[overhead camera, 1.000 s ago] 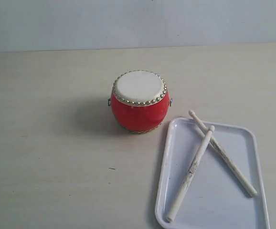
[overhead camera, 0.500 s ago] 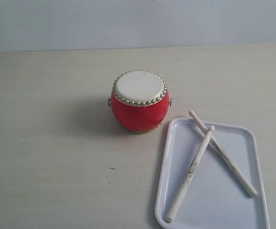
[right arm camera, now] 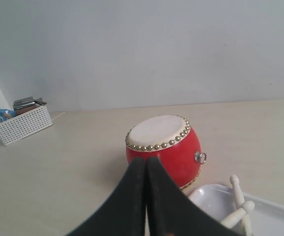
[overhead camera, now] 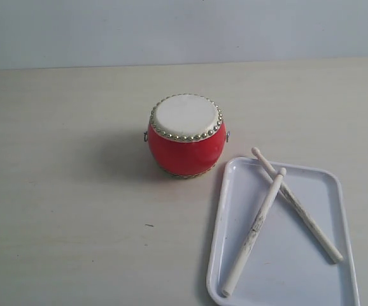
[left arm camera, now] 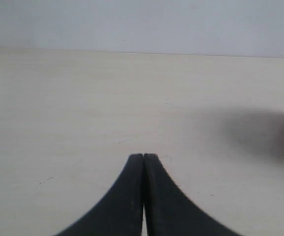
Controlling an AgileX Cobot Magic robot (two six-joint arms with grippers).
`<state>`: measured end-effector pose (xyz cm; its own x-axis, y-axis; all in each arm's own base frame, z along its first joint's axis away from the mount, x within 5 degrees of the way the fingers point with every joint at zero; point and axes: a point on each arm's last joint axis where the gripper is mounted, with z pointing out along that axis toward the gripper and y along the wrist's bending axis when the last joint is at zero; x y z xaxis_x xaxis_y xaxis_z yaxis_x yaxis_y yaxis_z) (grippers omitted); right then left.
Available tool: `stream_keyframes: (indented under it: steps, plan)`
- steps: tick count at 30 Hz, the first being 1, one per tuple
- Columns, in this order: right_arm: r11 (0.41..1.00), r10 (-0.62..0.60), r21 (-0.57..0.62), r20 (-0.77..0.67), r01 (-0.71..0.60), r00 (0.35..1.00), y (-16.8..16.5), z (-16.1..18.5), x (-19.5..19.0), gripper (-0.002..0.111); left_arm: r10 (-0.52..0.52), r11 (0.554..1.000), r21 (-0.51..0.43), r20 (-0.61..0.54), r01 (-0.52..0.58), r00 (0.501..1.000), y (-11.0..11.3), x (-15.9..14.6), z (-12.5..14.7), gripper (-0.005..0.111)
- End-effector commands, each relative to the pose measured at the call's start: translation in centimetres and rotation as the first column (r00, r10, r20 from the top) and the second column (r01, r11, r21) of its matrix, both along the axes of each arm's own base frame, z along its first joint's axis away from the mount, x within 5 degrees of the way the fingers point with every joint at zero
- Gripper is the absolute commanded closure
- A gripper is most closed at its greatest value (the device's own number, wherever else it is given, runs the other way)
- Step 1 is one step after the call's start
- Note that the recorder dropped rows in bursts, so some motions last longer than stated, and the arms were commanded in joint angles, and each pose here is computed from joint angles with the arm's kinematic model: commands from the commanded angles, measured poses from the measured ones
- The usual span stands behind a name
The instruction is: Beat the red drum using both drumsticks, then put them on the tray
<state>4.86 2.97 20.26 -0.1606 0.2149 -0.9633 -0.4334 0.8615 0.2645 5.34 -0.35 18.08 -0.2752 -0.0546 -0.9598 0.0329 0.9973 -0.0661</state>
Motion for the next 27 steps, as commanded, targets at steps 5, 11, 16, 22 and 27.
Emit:
stream_keyframes:
  steps: [5,11,16,22,27]
  plan:
    - [1.000,0.004,-0.009,-0.002,-0.004,1.000,0.0,-0.2,0.0,0.108,0.002,1.000,0.004,0.011,-0.002,1.000,0.0,0.0,0.1,0.107]
    - [1.000,0.004,-0.009,-0.002,-0.004,1.000,0.0,-0.2,0.0,0.108,0.002,1.000,0.004,0.011,-0.002,1.000,0.0,0.0,0.1,0.107]
    - [0.995,-0.006,-0.104,0.037,0.010,0.999,-0.1,-0.3,0.0,0.108,0.002,1.000,0.004,0.011,-0.002,1.000,0.0,0.0,0.1,0.107]
    - [0.977,-0.146,-0.154,0.015,0.146,0.989,-1.3,-0.7,0.5,0.108,0.002,1.000,0.004,0.011,-0.002,1.000,0.0,0.0,0.1,0.107]
    - [0.965,-0.125,-0.232,-0.010,0.119,0.992,-1.3,-1.2,0.4,0.108,0.002,1.000,0.004,0.011,-0.002,1.000,0.0,0.0,0.1,0.107]
